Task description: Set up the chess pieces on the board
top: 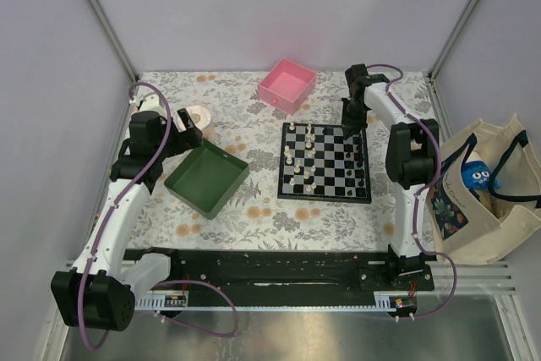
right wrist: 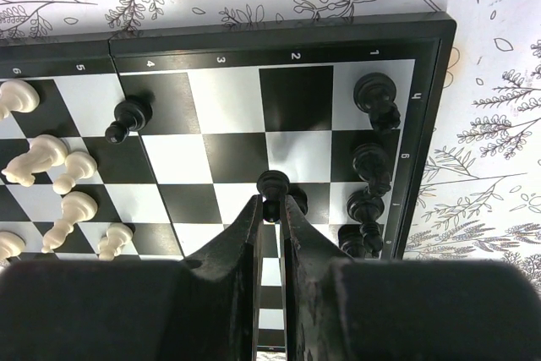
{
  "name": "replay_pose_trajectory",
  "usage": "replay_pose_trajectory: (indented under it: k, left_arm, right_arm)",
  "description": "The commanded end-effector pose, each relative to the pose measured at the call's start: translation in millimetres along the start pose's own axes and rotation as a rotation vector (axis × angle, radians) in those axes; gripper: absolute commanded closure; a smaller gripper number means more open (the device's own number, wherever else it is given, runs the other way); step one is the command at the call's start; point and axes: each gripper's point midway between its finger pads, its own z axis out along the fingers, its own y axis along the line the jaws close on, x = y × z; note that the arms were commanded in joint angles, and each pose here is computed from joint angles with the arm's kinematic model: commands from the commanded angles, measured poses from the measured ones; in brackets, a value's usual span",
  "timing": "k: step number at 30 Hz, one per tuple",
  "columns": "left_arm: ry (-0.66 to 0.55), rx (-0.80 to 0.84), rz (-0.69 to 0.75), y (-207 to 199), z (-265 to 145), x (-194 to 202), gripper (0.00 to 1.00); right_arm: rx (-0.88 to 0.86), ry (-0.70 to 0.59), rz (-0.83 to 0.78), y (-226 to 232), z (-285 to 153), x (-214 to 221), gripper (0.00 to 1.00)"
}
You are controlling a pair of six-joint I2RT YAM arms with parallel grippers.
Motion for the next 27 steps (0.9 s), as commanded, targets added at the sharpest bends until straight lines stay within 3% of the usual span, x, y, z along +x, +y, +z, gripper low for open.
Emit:
replay_pose_trajectory:
  k: [1, 27]
  left_arm:
    - [-0.053, 0.016, 0.007, -4.0, -3.0, -14.7, 0.01]
    - [-0.047, 0.015, 0.004, -3.6, -0.5, -12.8, 0.01]
  right_arm:
    - [0.000, -0.060, 0.015, -5.5, -16.8, -17.3, 0.88]
    - [0.010, -0.008, 0.018, -9.2, 9.2, -9.5, 0.86]
